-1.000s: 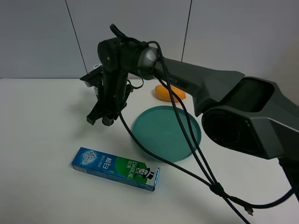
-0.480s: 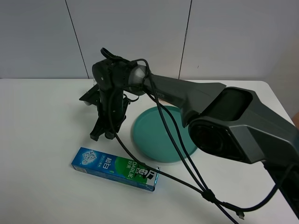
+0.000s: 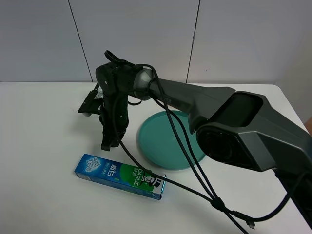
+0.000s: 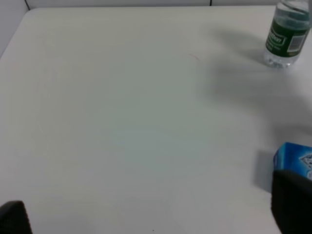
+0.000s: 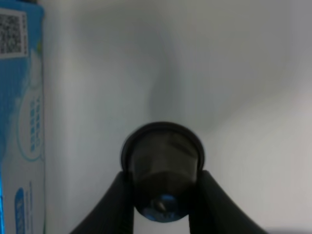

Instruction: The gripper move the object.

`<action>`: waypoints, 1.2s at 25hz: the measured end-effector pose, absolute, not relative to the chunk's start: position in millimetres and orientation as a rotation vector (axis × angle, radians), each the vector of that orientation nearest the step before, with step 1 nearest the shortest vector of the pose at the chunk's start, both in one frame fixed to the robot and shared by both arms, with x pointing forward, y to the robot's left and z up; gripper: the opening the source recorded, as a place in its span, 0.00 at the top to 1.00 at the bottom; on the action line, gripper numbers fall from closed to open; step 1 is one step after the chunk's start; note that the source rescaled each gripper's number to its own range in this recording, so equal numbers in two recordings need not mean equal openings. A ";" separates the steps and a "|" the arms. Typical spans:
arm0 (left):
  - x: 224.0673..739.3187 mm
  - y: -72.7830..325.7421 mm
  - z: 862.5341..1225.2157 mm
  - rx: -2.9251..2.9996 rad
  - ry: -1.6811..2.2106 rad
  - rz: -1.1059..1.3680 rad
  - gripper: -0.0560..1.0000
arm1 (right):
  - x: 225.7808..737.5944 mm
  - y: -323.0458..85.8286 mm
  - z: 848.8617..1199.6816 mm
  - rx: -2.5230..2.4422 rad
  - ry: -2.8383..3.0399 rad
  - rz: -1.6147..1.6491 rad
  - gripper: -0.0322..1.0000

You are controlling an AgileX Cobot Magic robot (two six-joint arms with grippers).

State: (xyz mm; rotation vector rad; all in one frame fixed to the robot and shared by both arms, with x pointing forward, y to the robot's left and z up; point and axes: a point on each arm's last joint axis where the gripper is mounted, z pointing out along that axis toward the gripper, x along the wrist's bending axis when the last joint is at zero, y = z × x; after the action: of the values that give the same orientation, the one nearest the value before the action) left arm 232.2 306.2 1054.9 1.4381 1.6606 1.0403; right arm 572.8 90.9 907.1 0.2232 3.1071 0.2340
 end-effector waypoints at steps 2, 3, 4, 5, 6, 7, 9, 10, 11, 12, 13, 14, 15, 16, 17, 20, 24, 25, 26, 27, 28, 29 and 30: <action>232.2 306.2 1054.9 1.438 1.661 1.040 0.00 | 572.4 91.3 902.1 0.202 3.115 0.223 0.96; 232.2 306.2 1054.9 1.438 1.661 1.040 0.00 | 572.5 91.4 899.0 0.199 3.119 0.217 0.96; 232.1 306.1 1054.9 1.438 1.660 1.041 0.00 | 572.1 91.8 893.7 0.195 3.126 0.205 0.96; 232.1 306.1 1054.9 1.438 1.660 1.041 0.00 | 571.1 92.5 890.4 0.192 3.131 0.197 0.96; 232.1 306.1 1054.9 1.438 1.660 1.041 0.00 | 570.2 93.2 887.0 0.188 3.136 0.189 0.96; 232.1 306.2 1054.9 1.438 1.660 1.042 0.00 | 569.3 93.8 884.8 0.186 3.140 0.183 0.96; 232.1 306.2 1054.9 1.438 1.660 1.042 0.00 | 568.7 94.2 883.0 0.184 3.142 0.178 0.96; 232.1 306.2 1054.9 1.438 1.660 1.042 0.00 | 568.7 94.2 882.3 0.184 3.143 0.177 0.96; 232.1 306.2 1054.9 1.438 1.660 1.042 0.00 | 568.7 94.2 882.3 0.184 3.143 0.177 0.96; 232.1 306.2 1054.9 1.438 1.660 1.042 0.00 | 568.8 94.1 882.3 0.184 3.143 0.176 0.96; 232.1 306.2 1054.9 1.438 1.660 1.042 0.00 | 568.8 94.1 882.3 0.185 3.143 0.176 0.96; 232.1 306.2 1054.9 1.438 1.660 1.042 0.00 | 568.8 94.1 882.3 0.193 3.142 0.176 0.96; 232.1 306.2 1054.9 1.438 1.660 1.042 0.00 | 568.9 94.0 882.3 0.202 3.141 0.174 0.96; 232.1 306.2 1054.9 1.438 1.660 1.042 0.00 | 569.0 94.0 882.3 0.208 3.140 0.173 0.96; 232.1 306.2 1054.9 1.438 1.660 1.042 0.00 | 569.0 94.0 882.3 0.219 3.139 0.173 0.96; 232.1 306.2 1054.9 1.438 1.660 1.042 0.00 | 569.0 94.0 882.3 0.310 3.135 0.172 0.95; 232.1 306.2 1054.9 1.438 1.660 1.042 0.00 | 569.5 94.1 885.3 0.490 3.110 0.181 0.42; 232.1 306.2 1054.9 1.438 1.660 1.042 0.00 | 570.2 94.8 887.4 0.512 3.097 0.199 0.25; 232.1 306.2 1054.9 1.438 1.660 1.042 0.00 | 570.9 95.5 890.2 0.525 3.086 0.218 0.15; 232.1 306.2 1054.9 1.438 1.660 1.042 0.00 | 570.9 95.8 892.6 0.536 3.083 0.229 0.10; 232.1 306.2 1054.9 1.438 1.660 1.042 0.00 | 570.4 96.1 894.3 0.546 3.085 0.236 0.06; 232.1 306.2 1054.9 1.438 1.660 1.042 0.00 | 570.1 95.9 894.7 0.552 3.087 0.235 0.04; 232.1 306.2 1054.9 1.438 1.660 1.042 0.00 | 569.9 95.8 894.7 0.555 3.089 0.232 0.02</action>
State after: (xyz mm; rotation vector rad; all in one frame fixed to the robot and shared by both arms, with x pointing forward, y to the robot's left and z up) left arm 232.1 306.2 1054.9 1.4378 1.6604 1.0417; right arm 569.9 95.8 894.7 0.5549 3.0889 0.2319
